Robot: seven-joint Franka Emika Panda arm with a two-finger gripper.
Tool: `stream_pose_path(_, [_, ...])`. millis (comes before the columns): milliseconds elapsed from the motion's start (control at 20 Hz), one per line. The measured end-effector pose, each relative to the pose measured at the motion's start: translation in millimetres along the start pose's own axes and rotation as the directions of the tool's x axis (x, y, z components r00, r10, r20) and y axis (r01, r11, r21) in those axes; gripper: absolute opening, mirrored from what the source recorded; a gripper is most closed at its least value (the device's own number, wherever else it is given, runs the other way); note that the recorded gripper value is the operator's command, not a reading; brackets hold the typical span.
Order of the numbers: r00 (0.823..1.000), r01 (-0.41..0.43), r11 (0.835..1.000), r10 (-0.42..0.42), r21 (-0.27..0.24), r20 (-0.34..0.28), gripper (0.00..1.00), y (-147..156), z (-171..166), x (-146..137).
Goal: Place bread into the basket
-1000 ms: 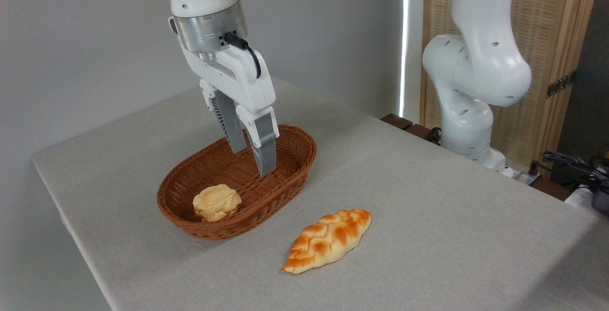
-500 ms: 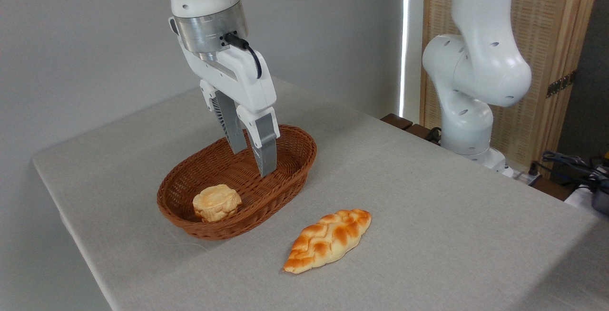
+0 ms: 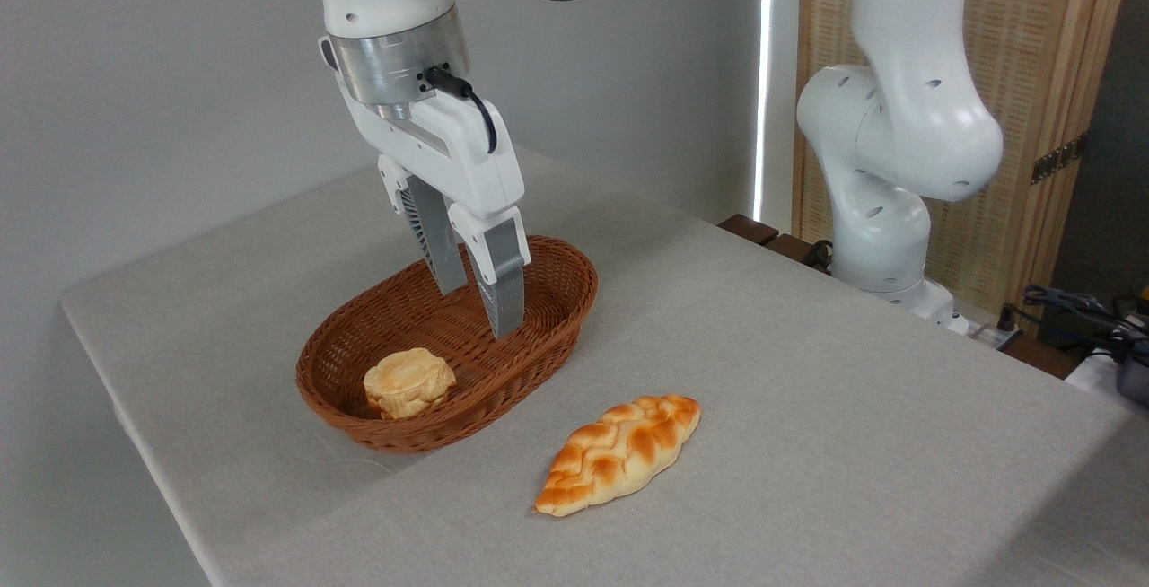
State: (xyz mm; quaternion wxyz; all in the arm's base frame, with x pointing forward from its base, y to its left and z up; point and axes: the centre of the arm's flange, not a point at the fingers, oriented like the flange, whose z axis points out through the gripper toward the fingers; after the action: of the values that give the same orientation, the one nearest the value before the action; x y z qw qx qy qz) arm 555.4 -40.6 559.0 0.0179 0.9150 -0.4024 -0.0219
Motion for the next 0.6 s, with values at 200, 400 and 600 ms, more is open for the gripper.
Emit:
stream_pose_path(200, [1.0, 0.001, 1.0, -0.001, 0.001, 0.0, 1.0, -1.3, 1.7, 0.8])
stream_pose_path(400, [1.0, 0.002, 1.0, -0.002, 0.023, -0.023, 1.0, -5.0, 0.9, 4.1])
stream_pose_path(600, [0.999, 0.003, 0.999, -0.002, 0.034, -0.034, 1.0, -7.8, 2.2, 6.6])
